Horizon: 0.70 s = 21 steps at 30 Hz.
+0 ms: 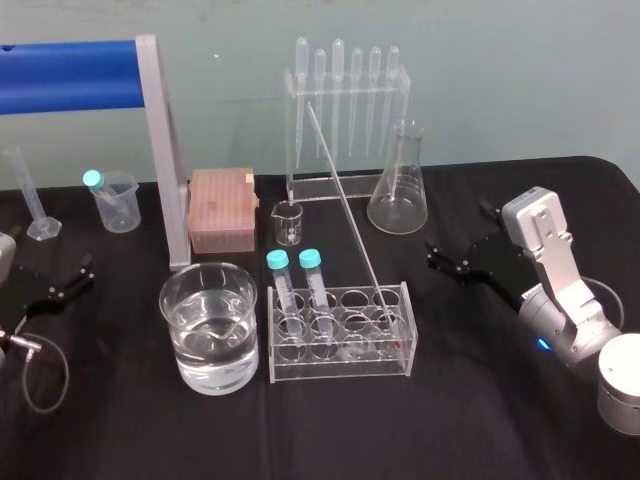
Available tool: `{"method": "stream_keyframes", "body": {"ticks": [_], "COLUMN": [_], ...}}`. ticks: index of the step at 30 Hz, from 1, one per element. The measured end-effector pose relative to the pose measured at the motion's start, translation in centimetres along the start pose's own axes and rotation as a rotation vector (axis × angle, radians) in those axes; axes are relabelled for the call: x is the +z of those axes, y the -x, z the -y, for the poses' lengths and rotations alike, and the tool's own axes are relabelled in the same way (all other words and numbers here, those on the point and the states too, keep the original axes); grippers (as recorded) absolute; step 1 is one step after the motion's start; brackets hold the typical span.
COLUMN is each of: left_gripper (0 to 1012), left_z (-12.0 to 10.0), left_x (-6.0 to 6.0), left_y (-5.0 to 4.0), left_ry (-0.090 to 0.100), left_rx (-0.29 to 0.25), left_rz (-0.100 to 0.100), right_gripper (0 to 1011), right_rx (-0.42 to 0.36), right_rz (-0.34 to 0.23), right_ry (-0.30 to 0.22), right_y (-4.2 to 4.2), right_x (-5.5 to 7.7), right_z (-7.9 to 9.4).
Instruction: Hold the thermometer with one hand and immerse one end into the beaker, then reinsert it into the test tube rack.
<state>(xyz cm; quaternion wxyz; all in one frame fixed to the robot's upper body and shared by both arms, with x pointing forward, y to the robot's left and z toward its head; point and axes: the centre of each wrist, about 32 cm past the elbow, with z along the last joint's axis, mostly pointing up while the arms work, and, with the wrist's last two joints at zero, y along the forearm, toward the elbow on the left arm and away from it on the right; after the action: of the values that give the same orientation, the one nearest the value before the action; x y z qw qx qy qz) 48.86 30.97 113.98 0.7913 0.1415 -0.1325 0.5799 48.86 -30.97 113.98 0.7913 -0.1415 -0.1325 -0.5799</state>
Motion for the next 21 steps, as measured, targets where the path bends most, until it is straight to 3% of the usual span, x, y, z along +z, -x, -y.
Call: {"method": "stream_keyframes", "body": {"ticks": [21], "left_gripper": [1008], "left_z": [0.00], "left_x": [0.00], "left_y": [0.00], "left_ry": [0.000], "left_rx": [0.000], "left_rz": [0.000], "right_gripper": [1003], "right_rx": [0.000], "right_rz": [0.000], "right_ry": [0.000], "right_y": [0.00], "right_x": [0.00], "right_z": [0.00]}}
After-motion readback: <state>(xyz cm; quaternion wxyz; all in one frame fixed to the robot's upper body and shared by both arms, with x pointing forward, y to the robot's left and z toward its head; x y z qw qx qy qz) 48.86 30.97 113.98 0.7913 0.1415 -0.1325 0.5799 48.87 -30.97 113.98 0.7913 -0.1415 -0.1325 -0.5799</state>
